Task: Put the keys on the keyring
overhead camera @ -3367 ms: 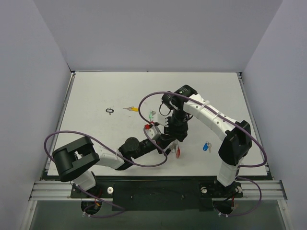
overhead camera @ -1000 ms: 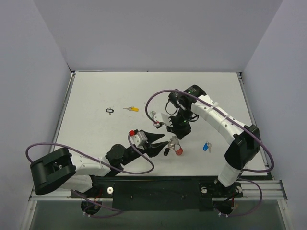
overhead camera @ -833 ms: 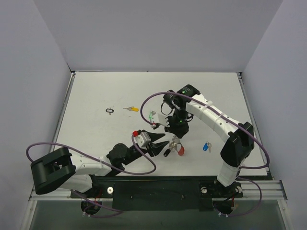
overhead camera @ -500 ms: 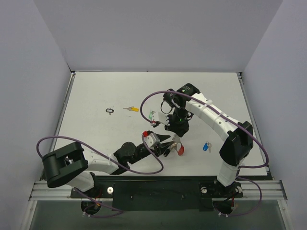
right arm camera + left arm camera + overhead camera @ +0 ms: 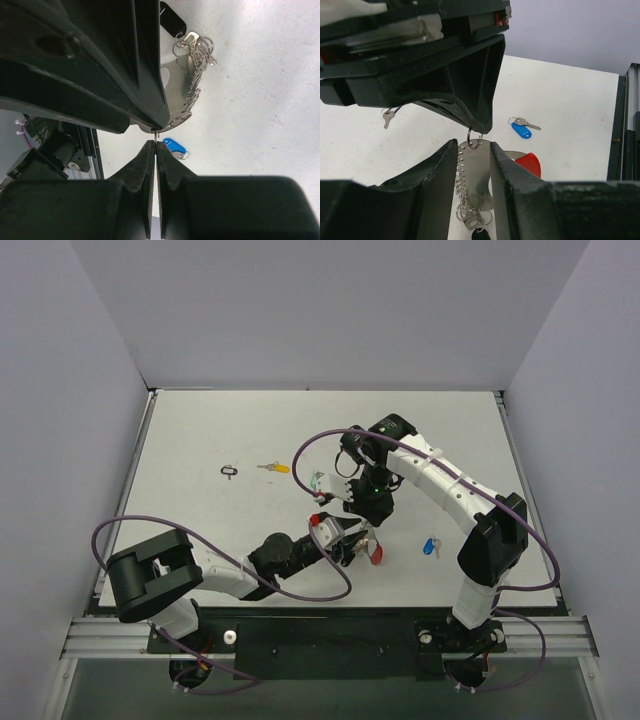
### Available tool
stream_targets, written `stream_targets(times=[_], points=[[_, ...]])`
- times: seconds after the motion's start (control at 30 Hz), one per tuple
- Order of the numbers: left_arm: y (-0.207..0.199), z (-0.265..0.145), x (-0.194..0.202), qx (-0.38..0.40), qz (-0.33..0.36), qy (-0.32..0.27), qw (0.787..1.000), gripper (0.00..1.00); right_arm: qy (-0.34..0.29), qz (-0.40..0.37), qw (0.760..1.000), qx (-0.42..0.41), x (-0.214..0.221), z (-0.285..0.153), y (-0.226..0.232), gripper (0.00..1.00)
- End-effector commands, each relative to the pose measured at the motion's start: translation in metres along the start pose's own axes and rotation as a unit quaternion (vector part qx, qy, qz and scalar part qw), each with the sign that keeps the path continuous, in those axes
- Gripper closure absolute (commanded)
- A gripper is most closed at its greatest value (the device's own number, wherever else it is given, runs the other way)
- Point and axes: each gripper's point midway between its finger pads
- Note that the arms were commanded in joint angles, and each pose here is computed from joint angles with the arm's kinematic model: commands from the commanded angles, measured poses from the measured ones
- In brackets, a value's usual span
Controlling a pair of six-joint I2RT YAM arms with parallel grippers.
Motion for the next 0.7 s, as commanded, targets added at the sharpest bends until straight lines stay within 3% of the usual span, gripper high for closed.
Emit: stream_targets(times=[0.0, 0.2, 0.67], points=[[0.0044, 0.0125, -0.0245, -0.008, 0.01, -0.045, 0.999, 0.59, 0.039, 0.009, 0.998, -0.053, 0.0185, -0.0098, 0.0293, 1.0], [0.0082, 0.0154, -0.0221, -0.012, 0.019, -0.042, 0.999, 0.59, 0.037, 0.007, 0.998, -0.058, 0.0174, -0.0095, 0.0319, 1.0], [0.0025, 0.0202, -0.0165, 0.008, 0.017, -0.034, 0.999, 0.7, 0.033, 0.004, 0.998, -0.059, 0.0165, -0.0103, 0.0325, 1.0]])
Point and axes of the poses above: each gripper's point midway between its finger pads, its own z axis out along the fingers, its own y axis along the line the jaws close on, x = y × z, and after that the axes turned 11 degrees about z, right-handed
